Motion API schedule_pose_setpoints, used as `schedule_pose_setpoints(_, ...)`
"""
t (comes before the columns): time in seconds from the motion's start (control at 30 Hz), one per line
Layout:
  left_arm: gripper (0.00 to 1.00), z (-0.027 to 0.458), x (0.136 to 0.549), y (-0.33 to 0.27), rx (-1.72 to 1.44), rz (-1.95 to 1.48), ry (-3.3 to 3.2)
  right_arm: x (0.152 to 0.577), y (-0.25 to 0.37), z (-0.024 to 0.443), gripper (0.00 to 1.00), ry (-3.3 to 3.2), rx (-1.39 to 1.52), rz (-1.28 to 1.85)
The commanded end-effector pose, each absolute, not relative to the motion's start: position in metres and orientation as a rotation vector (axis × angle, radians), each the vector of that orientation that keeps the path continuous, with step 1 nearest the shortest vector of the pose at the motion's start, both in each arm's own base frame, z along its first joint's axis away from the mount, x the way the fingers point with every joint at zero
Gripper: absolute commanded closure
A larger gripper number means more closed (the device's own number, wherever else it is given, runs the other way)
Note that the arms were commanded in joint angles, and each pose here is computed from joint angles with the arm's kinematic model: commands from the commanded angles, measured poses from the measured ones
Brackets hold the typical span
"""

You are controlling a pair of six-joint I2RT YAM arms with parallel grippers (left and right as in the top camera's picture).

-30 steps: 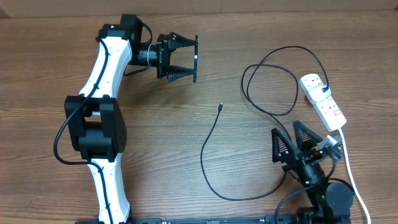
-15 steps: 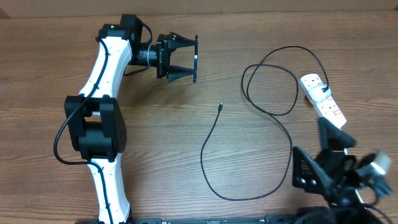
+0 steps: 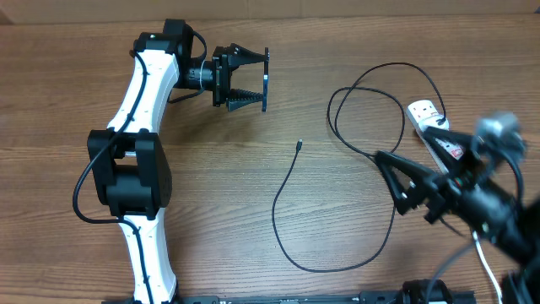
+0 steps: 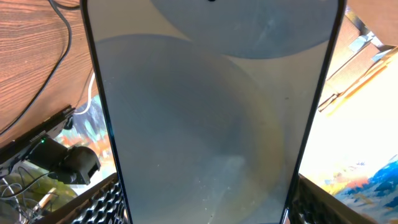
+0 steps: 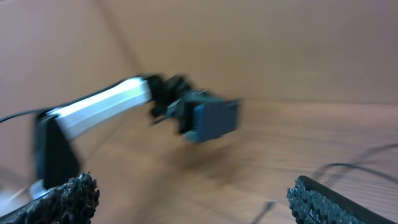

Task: Plug charger to phone and switch on socket
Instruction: 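Raise the right arm and swing its gripper toward the held phone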

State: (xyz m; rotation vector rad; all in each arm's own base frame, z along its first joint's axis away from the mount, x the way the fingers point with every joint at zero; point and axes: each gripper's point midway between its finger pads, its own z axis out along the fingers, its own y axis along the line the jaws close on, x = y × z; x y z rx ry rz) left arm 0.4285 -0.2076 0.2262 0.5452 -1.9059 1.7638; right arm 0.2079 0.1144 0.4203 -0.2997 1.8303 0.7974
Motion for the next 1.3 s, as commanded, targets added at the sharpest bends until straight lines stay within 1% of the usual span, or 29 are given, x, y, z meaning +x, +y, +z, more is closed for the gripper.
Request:
schedule_pose_setpoints(0.0, 0.28, 0.241, 0.434, -0.203, 0.528, 1.823, -1.848, 0.193, 0.146, 0.435, 0.00, 1.769, -0.519, 1.024)
schedule_pose_setpoints(0.1, 0.28, 0.241, 0.434, -0.203, 0.528, 1.823, -1.847, 0.213, 0.147, 0.427, 0.00, 1.844, -0.430, 1.099)
schedule_pose_setpoints(0.2, 0.28, 0.241, 0.434, -0.203, 0.528, 1.823, -1.847, 0.231, 0.146, 0.409, 0.01, 1.933, -0.368, 1.081)
schedule_pose_setpoints(0.33, 0.28, 0.241, 0.434, -0.203, 0.532, 1.820, -1.845, 0.257, 0.134, 0.377, 0.01, 2.140, -0.205, 0.887)
schedule_pose_setpoints(0.4, 0.28, 0.241, 0.434, -0.203, 0.536, 1.817, -1.842, 0.268, 0.124, 0.361, 0.01, 2.265, -0.090, 0.742)
schedule_pose_setpoints(0.47, 0.28, 0.241, 0.434, -0.203, 0.537, 1.816, -1.842, 0.275, 0.118, 0.348, 0.01, 2.366, -0.045, 0.590)
schedule_pose_setpoints(0.57, 0.28, 0.241, 0.434, -0.203, 0.536, 1.816, -1.842, 0.282, 0.123, 0.339, 0.01, 2.455, -0.045, 0.438)
schedule_pose_setpoints(0.67, 0.28, 0.241, 0.434, -0.203, 0.536, 1.816, -1.842, 0.286, 0.149, 0.338, 0.01, 2.469, -0.140, 0.392)
schedule_pose_setpoints(0.9, 0.28, 0.241, 0.434, -0.203, 0.540, 1.813, -1.839, 0.301, 0.191, 0.314, 0.01, 2.478, -0.156, 0.219)
schedule_pose_setpoints(1.0, 0.29, 0.241, 0.434, -0.203, 0.540, 1.813, -1.839, 0.305, 0.216, 0.308, 0.01, 2.458, -0.190, 0.229)
schedule_pose_setpoints(1.17, 0.28, 0.241, 0.434, -0.203, 0.540, 1.813, -1.840, 0.306, 0.245, 0.316, 0.01, 2.397, -0.240, 0.300)
schedule_pose_setpoints(1.27, 0.29, 0.241, 0.434, -0.203, 0.540, 1.813, -1.839, 0.312, 0.254, 0.327, 0.00, 2.347, -0.167, 0.360)
